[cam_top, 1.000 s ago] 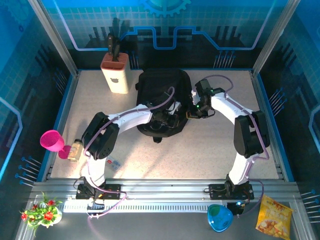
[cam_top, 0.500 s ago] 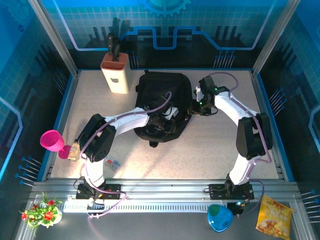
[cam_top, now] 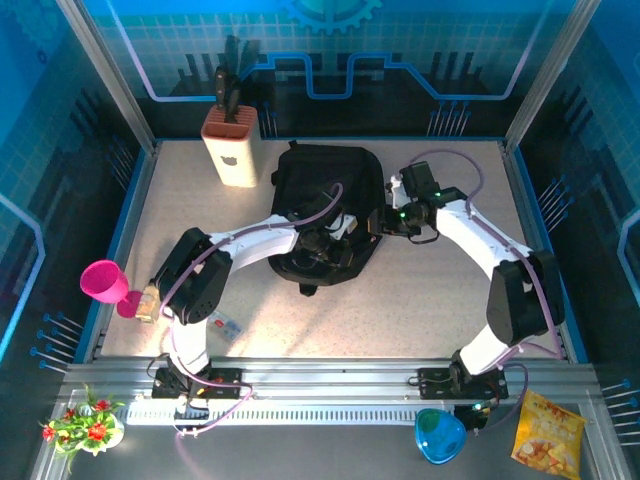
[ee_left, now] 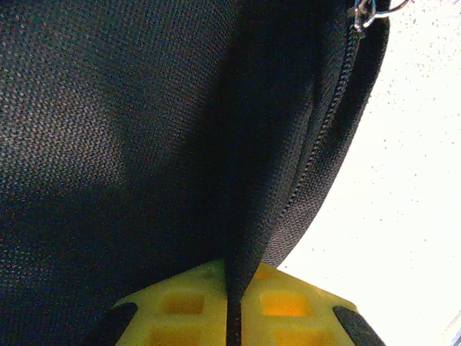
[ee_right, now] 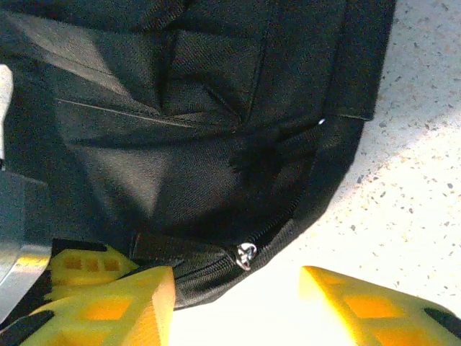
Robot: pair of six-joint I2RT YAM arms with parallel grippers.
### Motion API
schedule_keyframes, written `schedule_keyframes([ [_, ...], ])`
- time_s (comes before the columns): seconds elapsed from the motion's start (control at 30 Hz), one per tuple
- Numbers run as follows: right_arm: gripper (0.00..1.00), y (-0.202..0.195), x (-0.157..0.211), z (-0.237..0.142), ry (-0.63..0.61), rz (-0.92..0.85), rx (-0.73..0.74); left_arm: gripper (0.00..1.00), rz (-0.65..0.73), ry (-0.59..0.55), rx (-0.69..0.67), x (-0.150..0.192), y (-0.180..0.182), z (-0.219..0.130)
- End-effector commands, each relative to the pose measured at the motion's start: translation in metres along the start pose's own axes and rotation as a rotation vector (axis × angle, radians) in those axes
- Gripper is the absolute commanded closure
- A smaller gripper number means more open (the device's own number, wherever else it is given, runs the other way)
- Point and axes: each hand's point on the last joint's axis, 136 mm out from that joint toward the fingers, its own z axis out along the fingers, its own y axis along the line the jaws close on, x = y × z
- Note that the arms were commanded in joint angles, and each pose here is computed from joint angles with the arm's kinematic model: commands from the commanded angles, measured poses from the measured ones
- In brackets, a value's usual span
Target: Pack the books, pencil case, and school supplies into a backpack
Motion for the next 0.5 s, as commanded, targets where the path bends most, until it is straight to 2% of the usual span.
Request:
schedule_keyframes([
  [0.0, 0.53, 0.002, -0.009, 0.009, 0.004, -0.078, 0.056, 0.90, -0.015, 0.045, 0.047, 0.013, -0.012, -0.004],
  [0.47, 0.60, 0.011, 0.001, 0.027, 0.060, -0.155, 0.015, 0.90, -0.022, 0.042, 0.047, 0.013, -0.012, -0.004],
])
